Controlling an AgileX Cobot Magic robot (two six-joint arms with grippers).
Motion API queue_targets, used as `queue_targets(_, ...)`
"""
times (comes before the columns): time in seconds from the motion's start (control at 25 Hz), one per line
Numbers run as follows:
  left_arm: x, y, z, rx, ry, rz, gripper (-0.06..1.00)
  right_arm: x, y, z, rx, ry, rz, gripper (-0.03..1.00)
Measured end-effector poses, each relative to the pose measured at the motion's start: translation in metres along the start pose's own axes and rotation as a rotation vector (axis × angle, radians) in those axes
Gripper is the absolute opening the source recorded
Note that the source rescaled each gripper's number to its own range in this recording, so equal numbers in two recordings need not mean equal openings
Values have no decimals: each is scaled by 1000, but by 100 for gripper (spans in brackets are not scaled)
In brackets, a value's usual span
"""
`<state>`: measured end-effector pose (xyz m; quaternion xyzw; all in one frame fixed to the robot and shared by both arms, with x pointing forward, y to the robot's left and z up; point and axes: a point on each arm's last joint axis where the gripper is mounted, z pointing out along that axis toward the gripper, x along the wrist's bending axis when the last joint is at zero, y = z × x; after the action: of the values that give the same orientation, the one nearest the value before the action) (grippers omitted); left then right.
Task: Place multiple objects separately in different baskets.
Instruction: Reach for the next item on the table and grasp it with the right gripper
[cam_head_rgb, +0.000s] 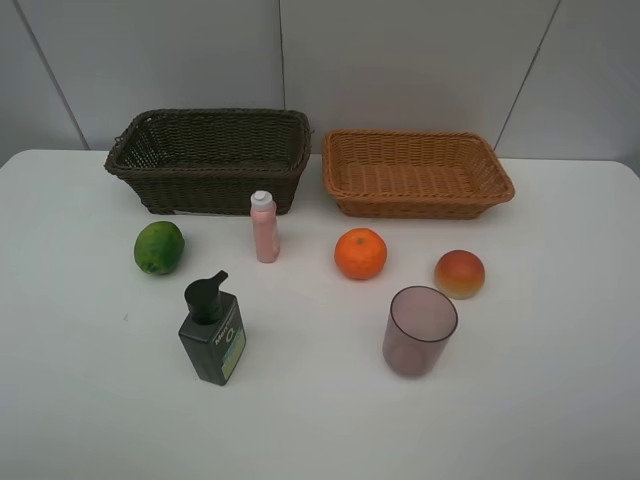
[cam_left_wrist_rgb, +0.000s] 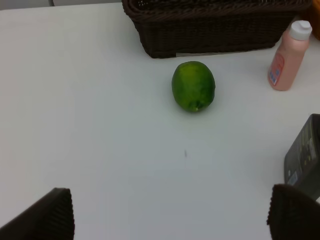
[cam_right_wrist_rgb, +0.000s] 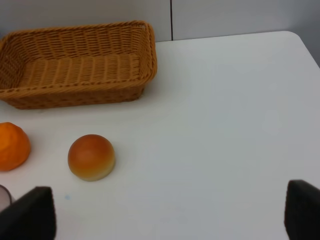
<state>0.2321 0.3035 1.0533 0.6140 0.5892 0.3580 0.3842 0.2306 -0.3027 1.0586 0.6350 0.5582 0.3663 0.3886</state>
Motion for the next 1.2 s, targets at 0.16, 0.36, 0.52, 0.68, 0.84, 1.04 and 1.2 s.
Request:
queue_targets(0.16,0,0,0,0,0,0,100,0,0,0,0,0,0,98)
queue_targets(0.36,0,0,0,0,0,0,100,0,0,0,0,0,0,98)
queue_targets(0.52,0,0,0,0,0,0,100,0,0,0,0,0,0,98)
queue_targets(0.68,0,0,0,0,0,0,100,0,0,0,0,0,0,98)
queue_targets(0.84,0,0,0,0,0,0,100,0,0,0,0,0,0,98)
queue_targets(1.04,0,0,0,0,0,0,100,0,0,0,0,0,0,98)
queue_targets(1.2,0,0,0,0,0,0,100,0,0,0,0,0,0,98)
